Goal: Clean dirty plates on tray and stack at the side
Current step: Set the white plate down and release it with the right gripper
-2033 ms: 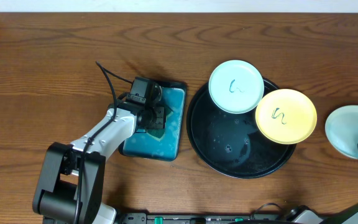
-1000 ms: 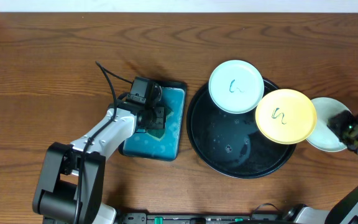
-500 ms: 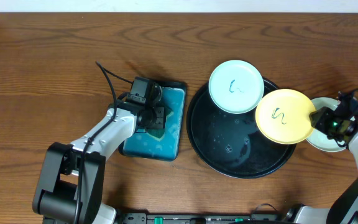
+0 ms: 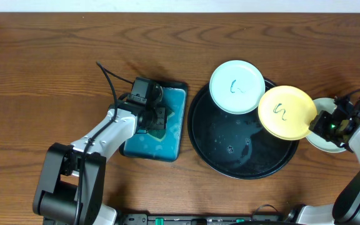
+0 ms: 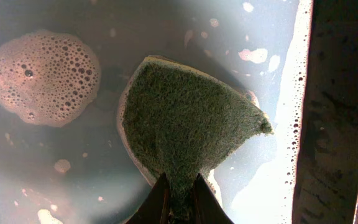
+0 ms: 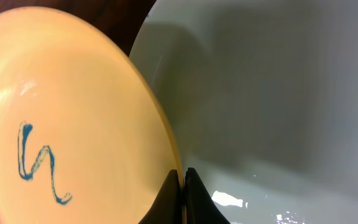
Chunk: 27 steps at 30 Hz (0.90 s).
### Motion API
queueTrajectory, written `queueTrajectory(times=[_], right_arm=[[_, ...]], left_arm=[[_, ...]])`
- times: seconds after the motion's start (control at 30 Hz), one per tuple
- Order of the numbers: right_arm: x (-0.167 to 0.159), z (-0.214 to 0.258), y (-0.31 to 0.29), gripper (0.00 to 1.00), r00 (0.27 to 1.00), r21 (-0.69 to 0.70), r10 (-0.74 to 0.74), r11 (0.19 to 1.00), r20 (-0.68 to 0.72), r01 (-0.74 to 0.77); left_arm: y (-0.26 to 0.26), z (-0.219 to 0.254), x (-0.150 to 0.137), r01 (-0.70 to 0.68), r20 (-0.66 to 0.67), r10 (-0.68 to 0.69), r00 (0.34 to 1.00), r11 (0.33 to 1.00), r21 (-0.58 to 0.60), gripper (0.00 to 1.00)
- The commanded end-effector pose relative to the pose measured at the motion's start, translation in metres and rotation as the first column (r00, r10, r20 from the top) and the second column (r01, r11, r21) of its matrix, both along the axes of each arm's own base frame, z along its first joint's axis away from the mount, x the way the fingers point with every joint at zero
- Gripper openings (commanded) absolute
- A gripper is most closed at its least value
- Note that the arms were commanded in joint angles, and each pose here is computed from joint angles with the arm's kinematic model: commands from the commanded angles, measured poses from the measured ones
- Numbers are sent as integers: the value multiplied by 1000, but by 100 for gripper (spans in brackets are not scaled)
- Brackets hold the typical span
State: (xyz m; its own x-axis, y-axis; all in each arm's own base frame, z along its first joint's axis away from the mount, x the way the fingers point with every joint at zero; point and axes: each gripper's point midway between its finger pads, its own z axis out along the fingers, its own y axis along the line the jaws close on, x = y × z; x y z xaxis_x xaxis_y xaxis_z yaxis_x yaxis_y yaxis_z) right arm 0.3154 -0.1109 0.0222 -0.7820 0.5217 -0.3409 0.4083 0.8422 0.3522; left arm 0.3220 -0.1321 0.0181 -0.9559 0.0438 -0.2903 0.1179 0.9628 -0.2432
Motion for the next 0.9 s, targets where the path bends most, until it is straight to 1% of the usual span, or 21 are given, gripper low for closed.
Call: queueTrajectory(times=[0.0,0.13,0.23,0.3,0.37,0.47,0.57,0.67,0.73,0.87], right_arm=[[7,14,-3,1,999,-19,-9,1000,37,9],[17,54,1,1,989,-33,16,999,149,-11],[14,85,21,1,977,-20,63,998,204,-61],[-1,87,55,1,980,16,132,991,149,-136],[-8,82,72,1,979,41,170,984,108,-175],[-26,68,106,1,965,74,261,962,12,-261],[-37,56,122,1,952,67,300,953,-63,-296],[-42,50,137,1,938,66,336,941,-88,-331],[-47,43,144,1,931,34,343,939,-124,-341],[-51,39,154,1,916,9,373,927,-151,-376]], left_arm=[[0,3,-1,-4,4,4,1000,1000,-1,7],[0,3,-1,-4,4,4,1000,1000,-1,8],[0,3,-1,-5,4,5,1000,1000,-2,7],[0,3,-1,-5,4,5,1000,1000,-1,7],[0,3,-1,-5,4,5,1000,1000,-1,7],[0,5,-1,-5,8,5,1000,1000,-3,8],[-1,14,2,-5,35,5,999,1000,-10,7],[4,31,7,-18,93,18,996,1000,3,8],[13,50,11,-46,158,40,987,998,36,7],[22,68,9,-75,199,62,978,995,58,7]])
